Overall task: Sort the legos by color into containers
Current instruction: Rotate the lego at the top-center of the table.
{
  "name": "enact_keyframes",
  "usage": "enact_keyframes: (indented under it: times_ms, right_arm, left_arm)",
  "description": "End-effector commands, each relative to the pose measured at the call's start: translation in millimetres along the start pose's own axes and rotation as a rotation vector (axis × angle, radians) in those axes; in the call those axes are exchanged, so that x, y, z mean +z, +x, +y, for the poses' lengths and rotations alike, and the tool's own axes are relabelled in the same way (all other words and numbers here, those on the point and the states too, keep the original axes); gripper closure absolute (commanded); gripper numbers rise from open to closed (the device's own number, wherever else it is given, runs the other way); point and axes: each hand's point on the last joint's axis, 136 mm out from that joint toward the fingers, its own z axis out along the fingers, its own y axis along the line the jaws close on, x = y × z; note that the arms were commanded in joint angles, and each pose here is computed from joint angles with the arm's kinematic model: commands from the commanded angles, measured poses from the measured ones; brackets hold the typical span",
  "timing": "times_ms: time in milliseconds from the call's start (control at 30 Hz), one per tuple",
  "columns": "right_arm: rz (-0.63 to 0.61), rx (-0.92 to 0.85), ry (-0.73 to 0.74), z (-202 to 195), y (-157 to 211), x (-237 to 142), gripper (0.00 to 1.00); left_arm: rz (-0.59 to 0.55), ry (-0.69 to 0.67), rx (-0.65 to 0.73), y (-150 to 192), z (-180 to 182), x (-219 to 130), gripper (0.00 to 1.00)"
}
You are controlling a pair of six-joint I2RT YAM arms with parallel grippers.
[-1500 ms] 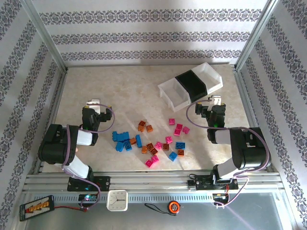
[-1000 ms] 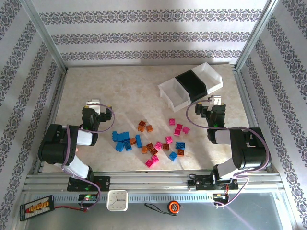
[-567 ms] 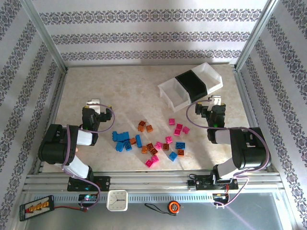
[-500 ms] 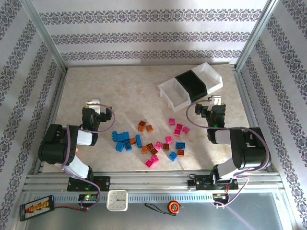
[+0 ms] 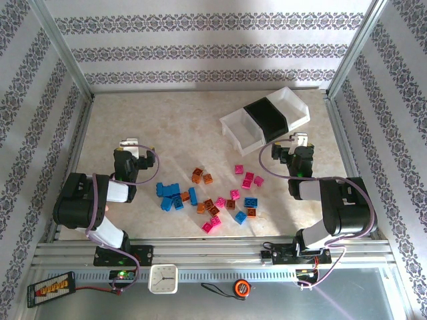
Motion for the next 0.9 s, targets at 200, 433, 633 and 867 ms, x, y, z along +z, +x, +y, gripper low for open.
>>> enact_keyframes:
  times_ms: [200,433,633,867]
  right_arm:
    - [0.068,0.046,0.094,-10,-32,-12,0.02]
    - [-0.029,0.298,0.596,-69,-74,-46,0.02]
    - [0.178,0.399,0.098,-5,-74,5,0.02]
    - [0.354,0.224,-0.106,44,-80,42,0.03]
  left_arm:
    - [-0.086,-0.131,-0.155,-75,25,-41,0.01]
    - [-0.166,-0.245,-0.67,-92,55,-67,0.01]
    - [-0.129,0.09,-0.753,-114,13,-64,0.01]
    - [-0.242,0.223,-0.843,-136,3,-90,0.01]
